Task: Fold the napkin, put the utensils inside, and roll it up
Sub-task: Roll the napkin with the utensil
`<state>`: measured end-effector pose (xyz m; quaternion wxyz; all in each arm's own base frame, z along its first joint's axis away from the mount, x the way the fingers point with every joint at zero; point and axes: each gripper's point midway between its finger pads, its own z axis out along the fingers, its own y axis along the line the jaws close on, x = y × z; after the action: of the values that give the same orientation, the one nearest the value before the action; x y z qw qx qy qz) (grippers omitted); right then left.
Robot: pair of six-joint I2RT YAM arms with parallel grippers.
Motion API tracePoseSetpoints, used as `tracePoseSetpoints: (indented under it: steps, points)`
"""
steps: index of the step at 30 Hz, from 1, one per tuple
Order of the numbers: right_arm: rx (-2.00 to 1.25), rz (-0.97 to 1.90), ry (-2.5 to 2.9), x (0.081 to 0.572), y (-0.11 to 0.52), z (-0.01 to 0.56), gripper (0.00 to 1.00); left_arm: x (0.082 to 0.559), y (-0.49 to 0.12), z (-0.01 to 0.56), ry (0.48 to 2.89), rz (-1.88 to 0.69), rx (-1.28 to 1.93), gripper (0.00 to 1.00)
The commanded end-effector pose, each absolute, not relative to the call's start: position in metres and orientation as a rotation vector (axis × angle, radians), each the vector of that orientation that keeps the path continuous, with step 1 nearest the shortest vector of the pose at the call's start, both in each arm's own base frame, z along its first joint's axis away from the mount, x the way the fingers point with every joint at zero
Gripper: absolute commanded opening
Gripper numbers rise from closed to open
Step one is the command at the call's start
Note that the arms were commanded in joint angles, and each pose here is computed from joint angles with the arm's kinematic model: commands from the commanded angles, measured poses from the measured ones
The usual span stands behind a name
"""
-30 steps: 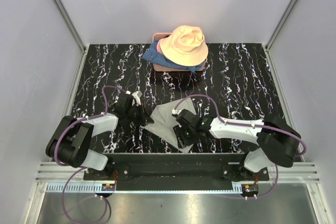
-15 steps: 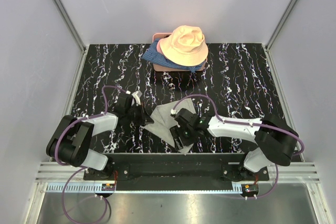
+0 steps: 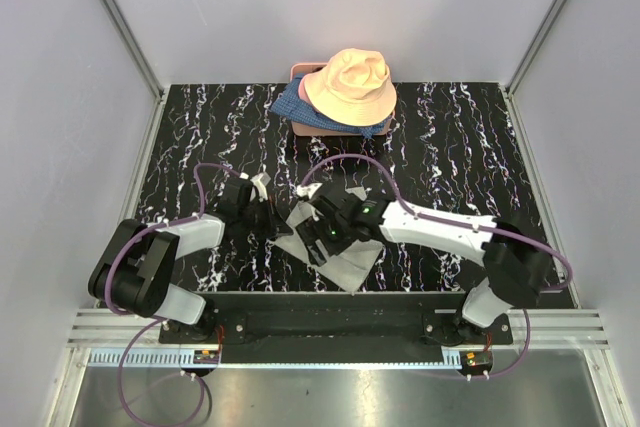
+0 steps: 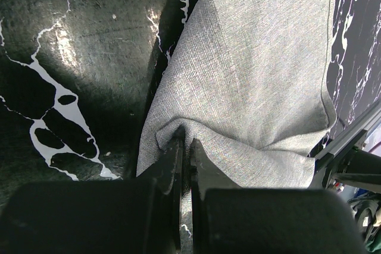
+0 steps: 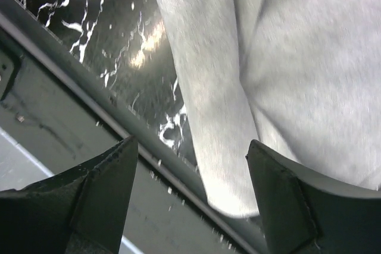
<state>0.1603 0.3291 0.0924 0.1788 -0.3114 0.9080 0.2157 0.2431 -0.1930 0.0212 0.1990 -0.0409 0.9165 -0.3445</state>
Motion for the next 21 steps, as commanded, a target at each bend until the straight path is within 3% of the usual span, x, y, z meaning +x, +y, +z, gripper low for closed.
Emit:
tracePoseSetpoints:
  steps: [1, 11, 14, 21]
  points:
    - [-1.012, 0.532, 2.458, 0.176, 0.353, 0.079, 0.83, 0.242, -0.175, 0.002, 2.628, -0.828, -0.135, 0.0]
    - [-1.091, 0.525, 2.469, 0.174, 0.368, 0.043, 0.78, 0.244, -0.175, 0.003, 2.63, -0.829, -0.131, 0.0]
    - [-1.102, 0.549, 2.501, 0.168, 0.367, 0.031, 0.72, 0.243, -0.176, 0.001, 2.634, -0.835, -0.132, 0.0]
    - [-1.131, 0.558, 2.568, 0.156, 0.36, 0.011, 0.45, 0.246, -0.18, 0.009, 2.595, -0.872, -0.113, 0.0]
